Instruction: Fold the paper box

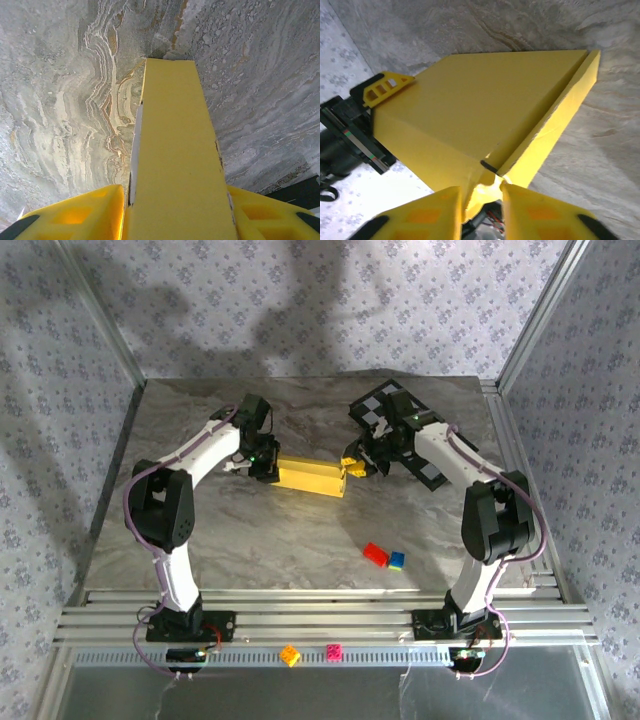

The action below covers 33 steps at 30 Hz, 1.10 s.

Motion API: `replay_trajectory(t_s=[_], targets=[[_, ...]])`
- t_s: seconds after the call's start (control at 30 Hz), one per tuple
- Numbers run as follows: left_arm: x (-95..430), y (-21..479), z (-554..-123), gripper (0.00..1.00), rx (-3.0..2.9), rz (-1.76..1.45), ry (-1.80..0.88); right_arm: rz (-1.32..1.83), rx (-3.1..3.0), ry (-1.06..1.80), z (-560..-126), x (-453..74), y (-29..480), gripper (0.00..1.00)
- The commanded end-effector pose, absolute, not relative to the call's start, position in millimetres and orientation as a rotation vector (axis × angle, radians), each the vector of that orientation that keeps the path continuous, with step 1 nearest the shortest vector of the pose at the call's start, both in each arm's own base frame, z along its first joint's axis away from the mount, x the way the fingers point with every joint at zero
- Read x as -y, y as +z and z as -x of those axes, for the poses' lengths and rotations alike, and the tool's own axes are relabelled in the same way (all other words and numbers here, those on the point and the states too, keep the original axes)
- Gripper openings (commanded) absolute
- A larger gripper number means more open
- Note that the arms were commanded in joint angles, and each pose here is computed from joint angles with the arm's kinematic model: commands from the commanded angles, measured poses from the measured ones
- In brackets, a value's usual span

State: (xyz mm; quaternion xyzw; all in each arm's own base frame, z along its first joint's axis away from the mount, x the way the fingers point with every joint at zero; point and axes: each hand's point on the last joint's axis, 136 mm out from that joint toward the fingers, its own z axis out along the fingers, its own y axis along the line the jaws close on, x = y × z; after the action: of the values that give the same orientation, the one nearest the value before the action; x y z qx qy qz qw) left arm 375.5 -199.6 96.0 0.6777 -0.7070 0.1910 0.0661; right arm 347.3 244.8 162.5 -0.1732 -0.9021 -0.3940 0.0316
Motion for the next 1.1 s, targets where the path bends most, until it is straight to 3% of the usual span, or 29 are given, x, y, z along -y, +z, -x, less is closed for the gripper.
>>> replay_trajectory(t_s=[0.0,0.13,0.37,1.07], targets=[[194.8,99.6,-371.5,0.48,2.124,-2.048,0.566,0.507,2.817,-1.177,-350.2,-237.5,167.7,0.35],[194.2,100.7,-371.4,0.48,2.125,-2.048,0.567,0.466,2.94,-1.166,-358.2,-231.1,184.3,0.37],[194.2,100.6,-372.0,0.48,2.128,-2.047,0.566,0.459,3.015,-1.169,-348.2,-216.9,165.0,0.2],[193.1,100.7,-371.2,0.48,2.133,-2.039,0.559,0.364,2.96,-1.197,-344.4,-252.3,141.3,0.19]])
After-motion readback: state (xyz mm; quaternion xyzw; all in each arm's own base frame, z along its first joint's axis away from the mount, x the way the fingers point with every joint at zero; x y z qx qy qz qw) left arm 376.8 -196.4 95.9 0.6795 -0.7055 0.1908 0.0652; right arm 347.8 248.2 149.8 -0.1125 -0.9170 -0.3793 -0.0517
